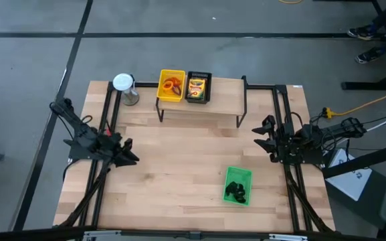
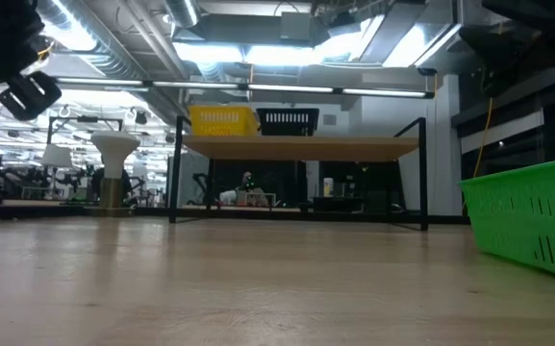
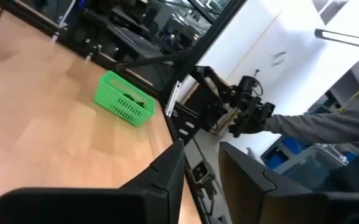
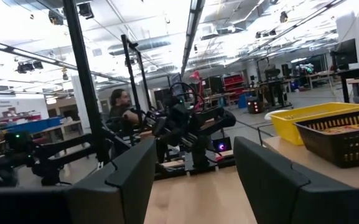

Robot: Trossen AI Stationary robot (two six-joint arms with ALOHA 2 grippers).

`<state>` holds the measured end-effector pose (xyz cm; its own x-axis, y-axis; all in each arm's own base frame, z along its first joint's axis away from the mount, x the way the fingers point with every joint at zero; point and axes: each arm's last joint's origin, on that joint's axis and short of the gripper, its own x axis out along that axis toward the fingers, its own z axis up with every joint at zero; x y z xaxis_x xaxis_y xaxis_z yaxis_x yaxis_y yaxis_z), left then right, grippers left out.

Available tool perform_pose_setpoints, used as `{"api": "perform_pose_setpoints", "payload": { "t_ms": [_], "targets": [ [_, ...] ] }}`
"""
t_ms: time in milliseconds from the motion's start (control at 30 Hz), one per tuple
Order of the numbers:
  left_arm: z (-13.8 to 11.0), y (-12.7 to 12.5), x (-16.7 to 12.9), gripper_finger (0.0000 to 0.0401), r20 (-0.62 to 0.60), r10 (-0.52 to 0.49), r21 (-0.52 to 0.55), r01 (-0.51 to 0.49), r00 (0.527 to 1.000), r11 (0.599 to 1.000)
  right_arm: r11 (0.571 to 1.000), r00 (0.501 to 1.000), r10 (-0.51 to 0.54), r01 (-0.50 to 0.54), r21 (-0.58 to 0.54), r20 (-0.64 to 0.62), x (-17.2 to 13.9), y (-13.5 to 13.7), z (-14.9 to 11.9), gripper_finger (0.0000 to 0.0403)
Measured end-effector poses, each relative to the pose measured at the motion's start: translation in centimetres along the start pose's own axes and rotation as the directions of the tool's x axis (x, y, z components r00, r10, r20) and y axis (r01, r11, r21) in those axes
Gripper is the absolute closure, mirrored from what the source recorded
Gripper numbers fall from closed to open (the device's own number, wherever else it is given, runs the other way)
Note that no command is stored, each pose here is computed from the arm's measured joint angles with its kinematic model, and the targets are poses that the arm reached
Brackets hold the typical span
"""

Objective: Pick & Place Office Desk Supplies
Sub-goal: Put the green bin with rubber bands on the shelf

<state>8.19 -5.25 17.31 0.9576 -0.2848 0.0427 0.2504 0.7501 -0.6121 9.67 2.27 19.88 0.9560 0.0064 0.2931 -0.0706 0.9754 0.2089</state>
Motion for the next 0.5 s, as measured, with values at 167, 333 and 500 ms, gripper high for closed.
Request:
{"api": "perform_pose_setpoints", "payload": {
  "t_ms": [167,333,500],
  "targets": [
    [-0.4,0.2,0.3,0.0317,-0.026,0.044,0.007,-0.044,0.999,0.999,1.0,1.0,0.001,-0.001,0.003,0.003,0.0,0.0,0.0,0.0184],
    [-1.0,0.2,0.5,0.0322,-0.121,0.002,0.105,0.011,0.993,0.994,0.992,0.999,0.007,-0.013,0.124,0.053,0.0,0.1,0.5,0.0184],
    [-1.6,0.1,0.6,0.032,-0.241,-0.081,0.237,0.139,0.967,0.961,0.967,0.997,-0.052,0.065,0.248,-0.061,0.3,-0.1,-0.7,0.0184]
  ]
}}
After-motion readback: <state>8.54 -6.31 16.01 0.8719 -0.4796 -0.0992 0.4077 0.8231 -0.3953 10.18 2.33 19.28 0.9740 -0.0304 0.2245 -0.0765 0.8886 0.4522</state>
